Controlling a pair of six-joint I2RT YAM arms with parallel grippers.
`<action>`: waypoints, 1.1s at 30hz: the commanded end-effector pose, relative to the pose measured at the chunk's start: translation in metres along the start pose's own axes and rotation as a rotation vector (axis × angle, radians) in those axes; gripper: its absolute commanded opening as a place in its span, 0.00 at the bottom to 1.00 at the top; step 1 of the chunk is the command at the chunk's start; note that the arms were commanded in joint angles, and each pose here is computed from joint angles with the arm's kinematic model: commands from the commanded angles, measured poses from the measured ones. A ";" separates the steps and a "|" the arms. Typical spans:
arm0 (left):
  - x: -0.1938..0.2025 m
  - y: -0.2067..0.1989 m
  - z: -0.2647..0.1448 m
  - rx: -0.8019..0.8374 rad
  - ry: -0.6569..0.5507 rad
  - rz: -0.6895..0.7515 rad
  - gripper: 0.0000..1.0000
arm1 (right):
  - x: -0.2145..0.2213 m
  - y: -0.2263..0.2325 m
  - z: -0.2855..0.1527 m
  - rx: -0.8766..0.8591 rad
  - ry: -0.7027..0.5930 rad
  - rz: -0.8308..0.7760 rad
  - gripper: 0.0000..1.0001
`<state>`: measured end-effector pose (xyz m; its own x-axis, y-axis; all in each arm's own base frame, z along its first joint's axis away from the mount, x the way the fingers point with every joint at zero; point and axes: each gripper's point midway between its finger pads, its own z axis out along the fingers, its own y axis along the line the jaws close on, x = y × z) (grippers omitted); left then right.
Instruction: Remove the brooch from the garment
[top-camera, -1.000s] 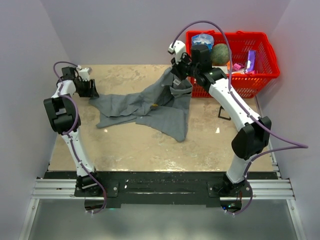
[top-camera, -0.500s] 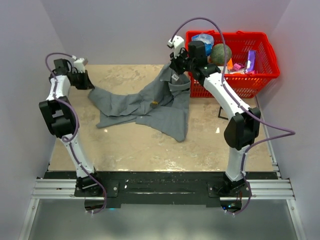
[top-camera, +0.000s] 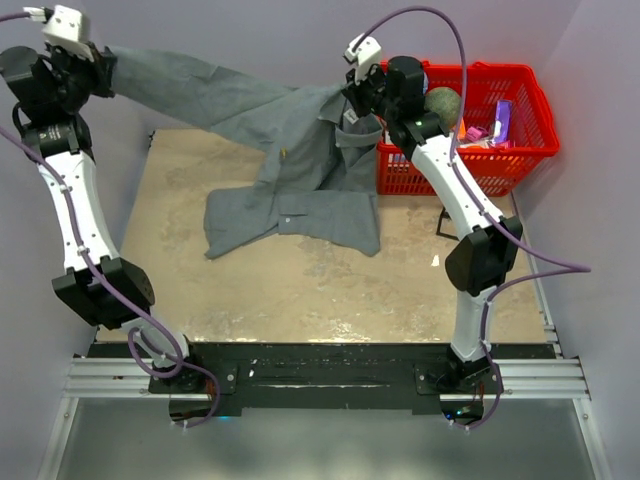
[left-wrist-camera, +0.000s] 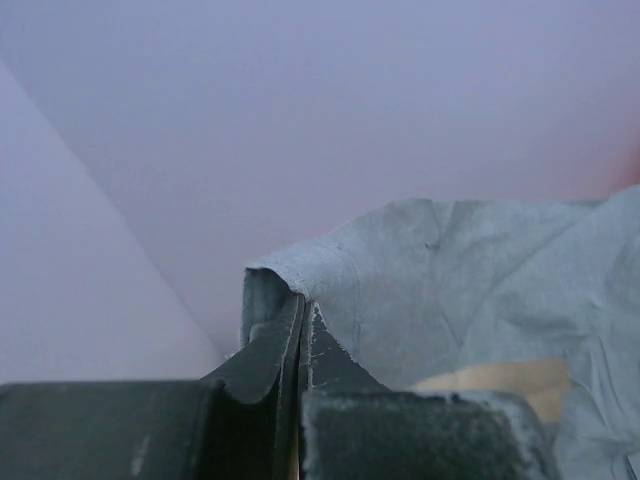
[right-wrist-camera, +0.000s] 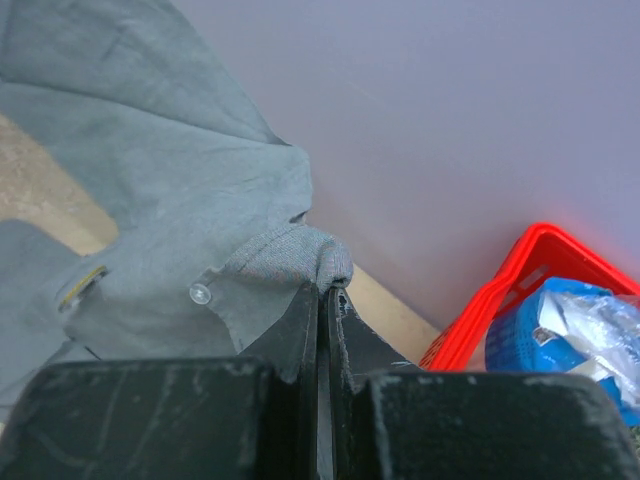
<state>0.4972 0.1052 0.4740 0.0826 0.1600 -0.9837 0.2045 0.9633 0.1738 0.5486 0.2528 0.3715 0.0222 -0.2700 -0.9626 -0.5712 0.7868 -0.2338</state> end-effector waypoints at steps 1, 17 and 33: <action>-0.093 0.032 -0.031 -0.180 -0.226 0.087 0.00 | -0.098 -0.024 -0.036 0.089 -0.243 -0.047 0.00; -0.324 0.017 -0.172 -0.513 -0.816 0.448 0.00 | -0.209 0.037 -0.126 -0.091 -0.523 -0.081 0.00; -0.408 -0.015 -0.310 -0.893 -1.306 0.692 0.00 | -0.297 0.083 -0.241 -0.195 -0.758 0.073 0.00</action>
<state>0.2023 0.1007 0.8487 0.7376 0.6672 -0.1036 -0.6636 0.7447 0.0714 0.3404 0.2962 0.6261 0.4348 0.1959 -0.8790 -0.7374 0.6377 -0.2226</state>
